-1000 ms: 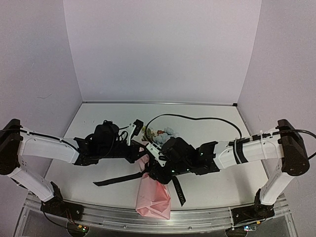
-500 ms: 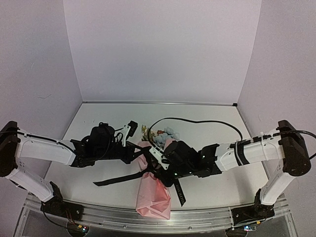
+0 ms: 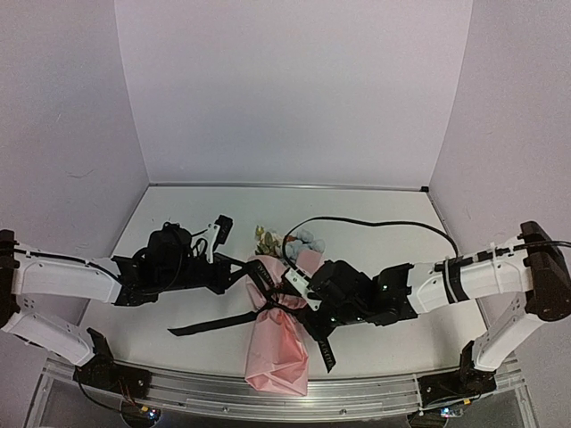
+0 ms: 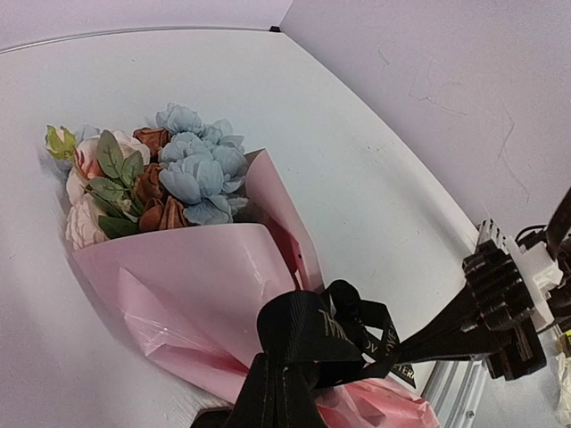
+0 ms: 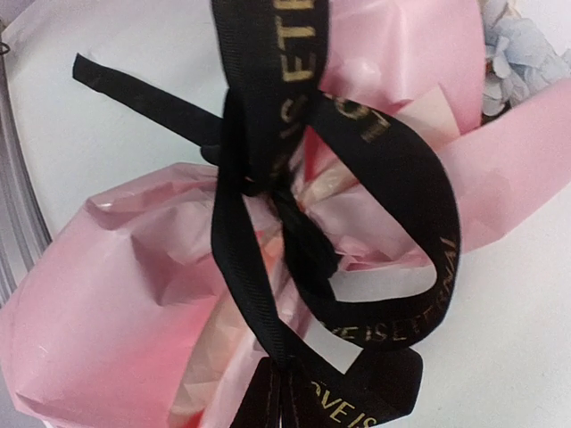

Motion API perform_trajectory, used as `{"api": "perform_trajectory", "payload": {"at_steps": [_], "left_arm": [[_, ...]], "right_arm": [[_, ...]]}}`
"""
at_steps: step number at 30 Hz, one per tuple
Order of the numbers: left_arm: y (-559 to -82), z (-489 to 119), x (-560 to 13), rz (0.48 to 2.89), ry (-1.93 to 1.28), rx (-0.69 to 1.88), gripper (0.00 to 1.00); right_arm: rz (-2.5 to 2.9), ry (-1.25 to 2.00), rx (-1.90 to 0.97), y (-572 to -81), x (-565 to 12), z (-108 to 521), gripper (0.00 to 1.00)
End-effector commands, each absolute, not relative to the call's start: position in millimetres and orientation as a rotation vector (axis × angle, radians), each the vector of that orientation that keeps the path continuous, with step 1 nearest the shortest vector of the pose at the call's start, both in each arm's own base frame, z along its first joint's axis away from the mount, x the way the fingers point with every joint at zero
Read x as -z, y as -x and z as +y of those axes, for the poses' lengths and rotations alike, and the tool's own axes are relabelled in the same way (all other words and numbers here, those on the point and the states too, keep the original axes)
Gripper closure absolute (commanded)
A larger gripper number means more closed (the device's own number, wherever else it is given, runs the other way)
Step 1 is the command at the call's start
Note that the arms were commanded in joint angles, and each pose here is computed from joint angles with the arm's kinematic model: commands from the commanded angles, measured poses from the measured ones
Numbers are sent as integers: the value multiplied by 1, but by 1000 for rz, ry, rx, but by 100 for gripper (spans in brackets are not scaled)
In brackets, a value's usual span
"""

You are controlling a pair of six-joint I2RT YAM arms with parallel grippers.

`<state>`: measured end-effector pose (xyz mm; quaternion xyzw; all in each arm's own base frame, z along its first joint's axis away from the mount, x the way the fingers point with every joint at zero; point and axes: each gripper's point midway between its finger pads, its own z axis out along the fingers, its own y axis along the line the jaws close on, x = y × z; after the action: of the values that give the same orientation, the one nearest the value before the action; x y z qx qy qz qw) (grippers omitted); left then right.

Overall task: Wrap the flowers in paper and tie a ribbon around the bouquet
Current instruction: Cross the half-tied ribbon over the folded bouquet.

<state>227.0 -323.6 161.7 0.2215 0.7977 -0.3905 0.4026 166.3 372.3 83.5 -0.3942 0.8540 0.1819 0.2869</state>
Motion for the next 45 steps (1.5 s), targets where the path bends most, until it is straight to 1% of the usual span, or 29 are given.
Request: {"api": "perform_trajectory", "payload": {"at_steps": [1, 5, 11, 18, 25, 33, 38, 45], "left_arm": [[-225, -313, -172, 2001, -532, 985, 100], [-212, -315, -175, 1998, -588, 1038, 100], [-190, -327, -176, 1989, -723, 1158, 100], [-172, -335, -185, 1935, -837, 1214, 100], [-156, -343, -192, 1868, -935, 1236, 100], [-133, -354, -203, 1772, -1066, 1240, 100], [-105, -366, -187, 1775, -1232, 1241, 100], [-91, -378, -164, 1818, -1380, 1161, 98]], "right_arm": [[2291, 979, -355, -177, -88, 349, 100], [2301, 954, -356, -178, -90, 348, 100], [2322, 917, -456, -177, -104, 367, 100], [2383, 814, -609, -179, -118, 382, 100], [2522, 642, -743, -194, -109, 397, 100], [2593, 534, -761, -205, -88, 405, 100], [2601, 461, -765, -219, -76, 405, 100], [2598, 452, -783, -224, -75, 410, 100]]}}
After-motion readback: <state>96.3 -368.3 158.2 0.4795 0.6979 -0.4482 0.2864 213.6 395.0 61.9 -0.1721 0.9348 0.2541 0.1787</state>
